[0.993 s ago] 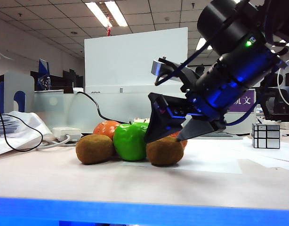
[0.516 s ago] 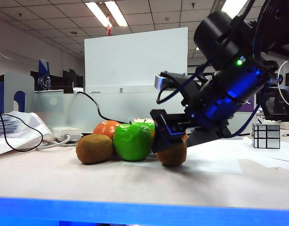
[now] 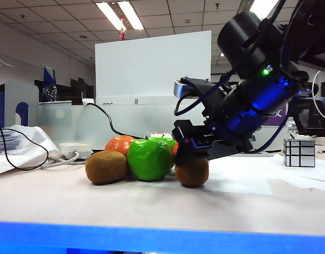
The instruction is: Put the same fruits together.
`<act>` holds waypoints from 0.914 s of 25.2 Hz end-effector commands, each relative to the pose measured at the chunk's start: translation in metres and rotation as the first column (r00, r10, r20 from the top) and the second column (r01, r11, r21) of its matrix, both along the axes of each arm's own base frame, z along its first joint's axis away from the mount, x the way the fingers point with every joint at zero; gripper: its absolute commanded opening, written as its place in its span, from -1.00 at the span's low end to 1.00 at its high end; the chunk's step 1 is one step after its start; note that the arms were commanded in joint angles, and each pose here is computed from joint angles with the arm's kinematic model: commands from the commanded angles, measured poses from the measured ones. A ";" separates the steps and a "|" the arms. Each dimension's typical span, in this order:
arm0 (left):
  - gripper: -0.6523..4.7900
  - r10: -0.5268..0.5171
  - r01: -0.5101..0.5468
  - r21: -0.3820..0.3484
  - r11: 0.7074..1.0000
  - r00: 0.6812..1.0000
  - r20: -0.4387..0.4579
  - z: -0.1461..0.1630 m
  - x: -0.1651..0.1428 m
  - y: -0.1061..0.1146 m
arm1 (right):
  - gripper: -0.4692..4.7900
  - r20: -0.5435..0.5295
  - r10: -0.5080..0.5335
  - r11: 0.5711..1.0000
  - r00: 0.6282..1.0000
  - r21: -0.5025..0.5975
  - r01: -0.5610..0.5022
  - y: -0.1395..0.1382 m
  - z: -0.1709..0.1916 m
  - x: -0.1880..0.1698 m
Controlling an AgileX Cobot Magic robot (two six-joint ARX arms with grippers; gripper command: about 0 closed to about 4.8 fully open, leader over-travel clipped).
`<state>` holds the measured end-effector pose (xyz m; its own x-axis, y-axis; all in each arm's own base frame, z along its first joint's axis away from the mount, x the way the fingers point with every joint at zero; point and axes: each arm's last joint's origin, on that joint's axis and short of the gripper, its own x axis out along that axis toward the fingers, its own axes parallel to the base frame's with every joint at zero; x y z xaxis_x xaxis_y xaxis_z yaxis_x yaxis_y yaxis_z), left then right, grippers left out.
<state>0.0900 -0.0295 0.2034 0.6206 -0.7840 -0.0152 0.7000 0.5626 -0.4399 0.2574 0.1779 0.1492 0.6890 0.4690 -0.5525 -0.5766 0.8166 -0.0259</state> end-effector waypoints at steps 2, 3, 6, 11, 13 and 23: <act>-0.77 -0.001 0.001 0.002 1.000 1.000 0.021 0.002 0.000 0.000 | -0.05 0.023 0.000 1.000 1.000 0.015 0.000 0.002 0.004 0.001; -0.77 -0.001 0.001 0.002 1.000 1.000 0.021 0.002 0.000 0.000 | -0.05 0.023 0.000 1.000 1.000 0.015 0.000 0.002 0.004 0.001; -0.77 -0.001 0.001 0.002 1.000 1.000 0.022 0.002 0.000 0.000 | -0.44 0.020 0.000 1.000 1.000 0.013 0.000 0.001 0.004 0.001; -0.77 0.000 0.000 0.006 1.000 1.000 0.027 0.002 0.000 0.000 | -0.85 0.019 0.010 1.000 1.000 0.021 -0.011 0.002 0.004 0.001; -0.77 0.000 0.000 0.007 1.000 1.000 0.027 0.002 0.000 0.000 | -0.85 0.028 0.011 1.000 1.000 0.029 -0.012 0.001 0.008 0.000; -0.77 0.003 -0.003 0.011 1.000 0.999 0.034 0.002 0.000 0.000 | -0.85 0.118 0.108 0.979 0.987 0.158 -0.126 0.010 0.053 -0.020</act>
<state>0.0900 -0.0294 0.2034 0.6212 -0.7835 -0.0152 0.7021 0.5651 -0.4333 0.2408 0.1799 0.1962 0.6915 0.5892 -0.4179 -0.6394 0.7685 0.0255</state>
